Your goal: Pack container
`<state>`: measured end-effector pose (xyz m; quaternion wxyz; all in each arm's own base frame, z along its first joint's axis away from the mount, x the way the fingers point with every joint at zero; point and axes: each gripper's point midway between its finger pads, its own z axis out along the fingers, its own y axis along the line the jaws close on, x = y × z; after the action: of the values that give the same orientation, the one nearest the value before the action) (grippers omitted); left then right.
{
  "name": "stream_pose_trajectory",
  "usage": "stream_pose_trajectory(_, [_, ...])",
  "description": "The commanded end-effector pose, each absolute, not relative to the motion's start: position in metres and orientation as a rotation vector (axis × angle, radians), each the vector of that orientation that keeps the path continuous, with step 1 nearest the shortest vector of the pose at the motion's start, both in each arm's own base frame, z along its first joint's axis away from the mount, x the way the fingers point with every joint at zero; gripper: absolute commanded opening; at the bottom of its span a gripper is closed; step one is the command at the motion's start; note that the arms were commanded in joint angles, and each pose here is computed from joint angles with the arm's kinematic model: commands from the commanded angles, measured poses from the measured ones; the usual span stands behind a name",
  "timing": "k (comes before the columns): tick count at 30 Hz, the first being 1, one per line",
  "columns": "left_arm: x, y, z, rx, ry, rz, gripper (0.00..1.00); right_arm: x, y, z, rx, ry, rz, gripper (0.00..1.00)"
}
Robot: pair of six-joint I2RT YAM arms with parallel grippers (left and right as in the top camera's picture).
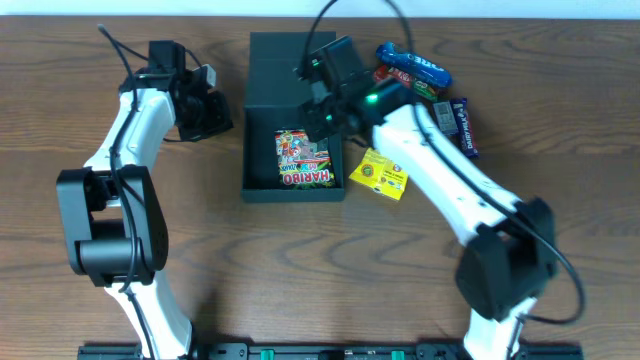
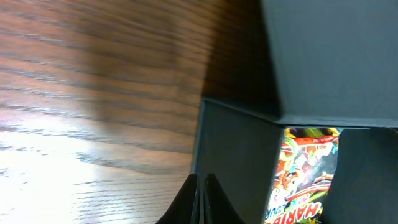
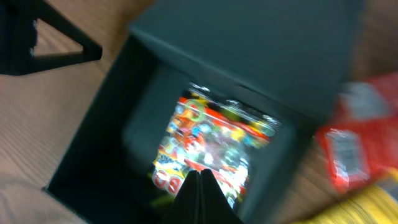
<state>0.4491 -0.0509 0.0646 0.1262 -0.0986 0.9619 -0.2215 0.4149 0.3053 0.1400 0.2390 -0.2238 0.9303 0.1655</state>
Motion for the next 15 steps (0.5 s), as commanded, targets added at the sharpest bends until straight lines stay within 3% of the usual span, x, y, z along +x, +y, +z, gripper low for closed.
stream_pose_trajectory(1, [0.450, -0.043, 0.062, -0.313, 2.808, -0.625, 0.06, 0.410, 0.323, 0.108, -0.701, 2.571, 0.479, 0.01])
stream_pose_trajectory(15, [0.447, -0.042, 0.061, -0.315, 2.821, -0.625, 0.06, 0.405, 0.341, 0.038, -0.754, 2.664, 0.533, 0.01])
